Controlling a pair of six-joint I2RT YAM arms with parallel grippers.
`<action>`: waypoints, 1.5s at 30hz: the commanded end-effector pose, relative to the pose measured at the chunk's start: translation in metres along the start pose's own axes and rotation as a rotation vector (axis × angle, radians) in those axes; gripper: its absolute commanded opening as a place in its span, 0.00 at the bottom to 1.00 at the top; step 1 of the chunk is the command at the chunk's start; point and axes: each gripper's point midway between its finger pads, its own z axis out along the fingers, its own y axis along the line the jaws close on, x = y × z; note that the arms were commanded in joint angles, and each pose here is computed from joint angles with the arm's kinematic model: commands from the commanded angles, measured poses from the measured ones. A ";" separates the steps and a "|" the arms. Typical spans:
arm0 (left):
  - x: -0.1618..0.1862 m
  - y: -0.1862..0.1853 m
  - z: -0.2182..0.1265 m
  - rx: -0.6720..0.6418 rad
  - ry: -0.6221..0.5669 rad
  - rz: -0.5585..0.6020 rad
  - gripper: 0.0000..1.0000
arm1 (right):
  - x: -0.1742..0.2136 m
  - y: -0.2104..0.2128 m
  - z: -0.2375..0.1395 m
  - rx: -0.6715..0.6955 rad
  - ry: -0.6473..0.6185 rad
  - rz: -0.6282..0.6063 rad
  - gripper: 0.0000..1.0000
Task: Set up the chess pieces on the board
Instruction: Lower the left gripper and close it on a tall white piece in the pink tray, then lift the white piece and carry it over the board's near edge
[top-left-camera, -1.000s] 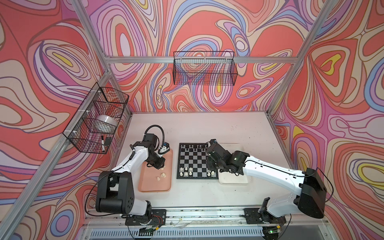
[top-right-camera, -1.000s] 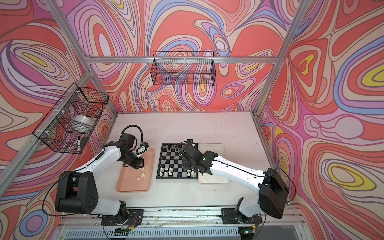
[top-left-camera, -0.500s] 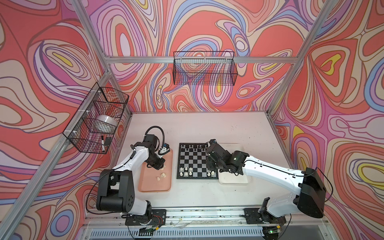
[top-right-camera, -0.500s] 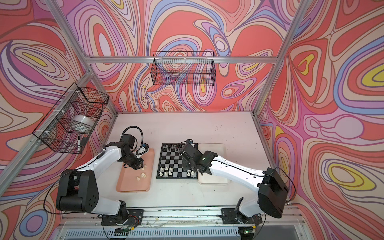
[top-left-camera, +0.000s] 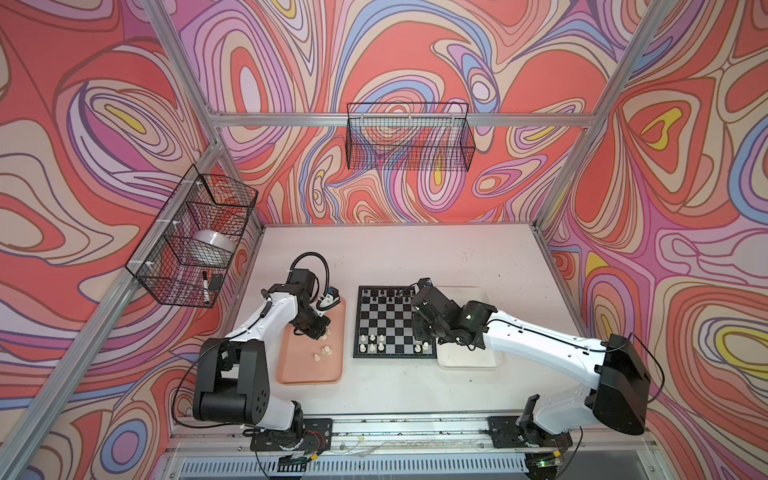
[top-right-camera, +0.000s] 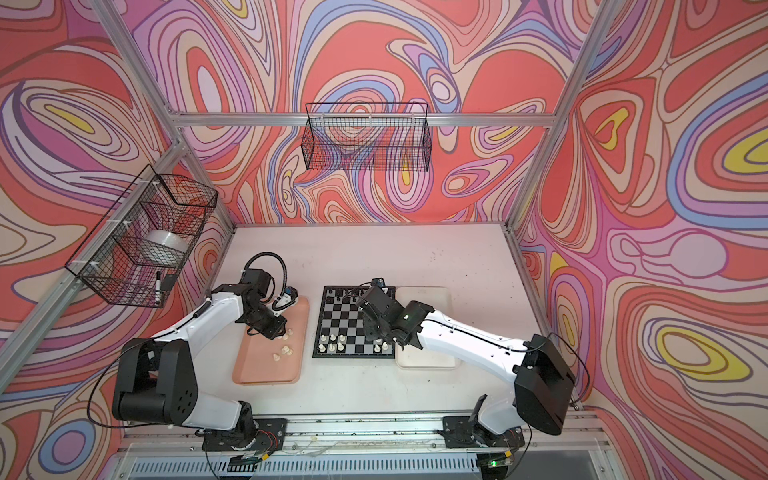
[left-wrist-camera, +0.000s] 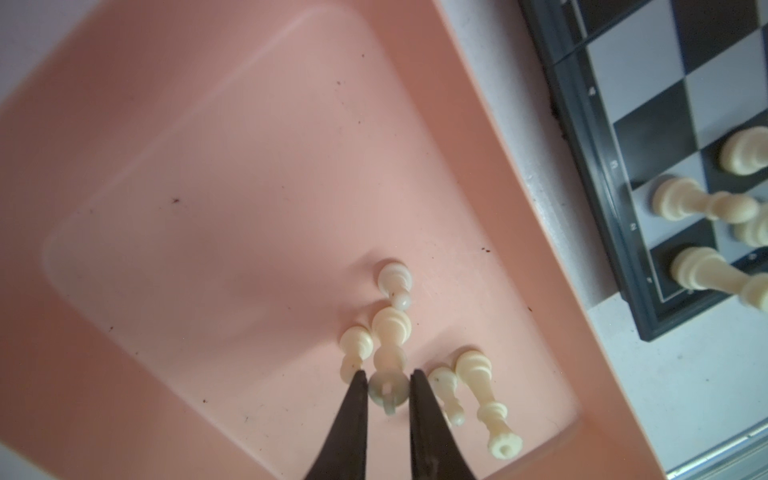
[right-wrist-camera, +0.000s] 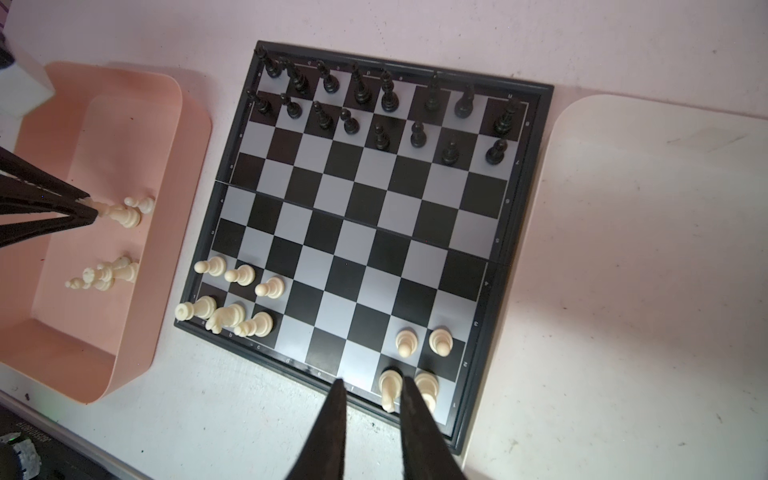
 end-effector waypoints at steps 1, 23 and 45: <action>-0.004 -0.002 -0.006 0.005 -0.011 0.019 0.15 | -0.003 0.005 0.002 -0.006 -0.004 -0.014 0.23; -0.006 0.002 -0.043 -0.060 -0.027 0.061 0.10 | 0.000 0.006 0.005 -0.012 -0.001 -0.015 0.23; -0.050 -0.039 -0.114 -0.087 -0.133 0.176 0.10 | 0.007 -0.015 0.003 0.072 -0.001 0.012 0.23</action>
